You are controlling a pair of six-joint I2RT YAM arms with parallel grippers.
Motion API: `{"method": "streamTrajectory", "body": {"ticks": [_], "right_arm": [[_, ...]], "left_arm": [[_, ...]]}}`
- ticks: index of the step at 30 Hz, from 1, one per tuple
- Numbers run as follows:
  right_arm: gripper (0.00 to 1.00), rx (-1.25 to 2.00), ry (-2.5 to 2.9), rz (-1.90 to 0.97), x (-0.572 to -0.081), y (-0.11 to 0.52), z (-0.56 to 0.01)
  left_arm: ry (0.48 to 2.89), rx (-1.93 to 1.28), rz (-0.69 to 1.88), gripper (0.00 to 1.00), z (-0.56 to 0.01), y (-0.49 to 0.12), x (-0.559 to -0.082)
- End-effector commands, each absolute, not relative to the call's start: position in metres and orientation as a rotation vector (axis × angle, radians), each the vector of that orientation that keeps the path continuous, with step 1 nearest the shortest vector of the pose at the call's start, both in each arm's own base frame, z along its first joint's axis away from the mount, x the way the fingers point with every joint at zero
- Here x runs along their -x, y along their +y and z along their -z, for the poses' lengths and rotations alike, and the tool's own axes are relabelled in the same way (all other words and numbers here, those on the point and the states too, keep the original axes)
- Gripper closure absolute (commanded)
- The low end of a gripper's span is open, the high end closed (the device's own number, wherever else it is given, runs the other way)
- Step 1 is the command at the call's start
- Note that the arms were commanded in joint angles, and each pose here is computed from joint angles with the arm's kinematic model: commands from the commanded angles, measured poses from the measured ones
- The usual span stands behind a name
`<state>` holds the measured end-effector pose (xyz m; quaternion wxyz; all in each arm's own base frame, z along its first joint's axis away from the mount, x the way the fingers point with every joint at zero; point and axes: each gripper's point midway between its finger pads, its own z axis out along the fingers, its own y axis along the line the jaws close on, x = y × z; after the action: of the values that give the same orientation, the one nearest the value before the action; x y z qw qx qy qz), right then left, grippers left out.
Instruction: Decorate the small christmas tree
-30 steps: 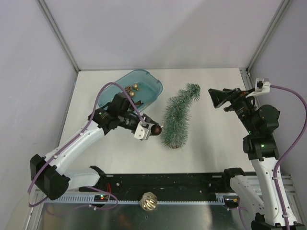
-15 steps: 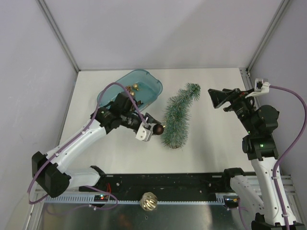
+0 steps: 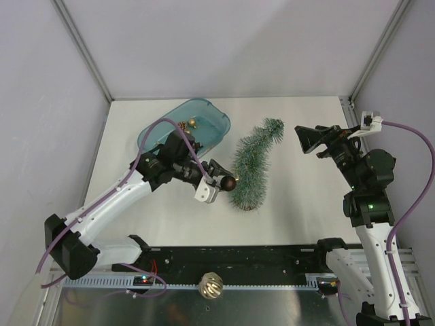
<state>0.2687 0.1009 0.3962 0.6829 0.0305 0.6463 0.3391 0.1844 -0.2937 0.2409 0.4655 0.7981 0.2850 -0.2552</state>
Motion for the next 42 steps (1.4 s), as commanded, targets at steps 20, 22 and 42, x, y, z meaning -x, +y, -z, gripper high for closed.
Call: {"method": "streamTrajectory", "body": {"ticks": [20, 22, 42], "right_arm": [[0.01, -0.046, 1.398, -0.751, -0.265, 0.1, -0.409], [0.01, -0.045, 1.398, -0.752, -0.265, 0.1, -0.409], [0.01, -0.048, 1.398, -0.762, -0.264, 0.101, -0.41]], "left_arm": [[0.64, -2.007, 0.46, 1.0, -0.23, -0.314, -0.199], [0.652, -2.003, 0.433, 1.0, -0.227, -0.314, -0.204], [0.693, -1.97, 0.349, 1.0, -0.232, -0.301, -0.207]]}}
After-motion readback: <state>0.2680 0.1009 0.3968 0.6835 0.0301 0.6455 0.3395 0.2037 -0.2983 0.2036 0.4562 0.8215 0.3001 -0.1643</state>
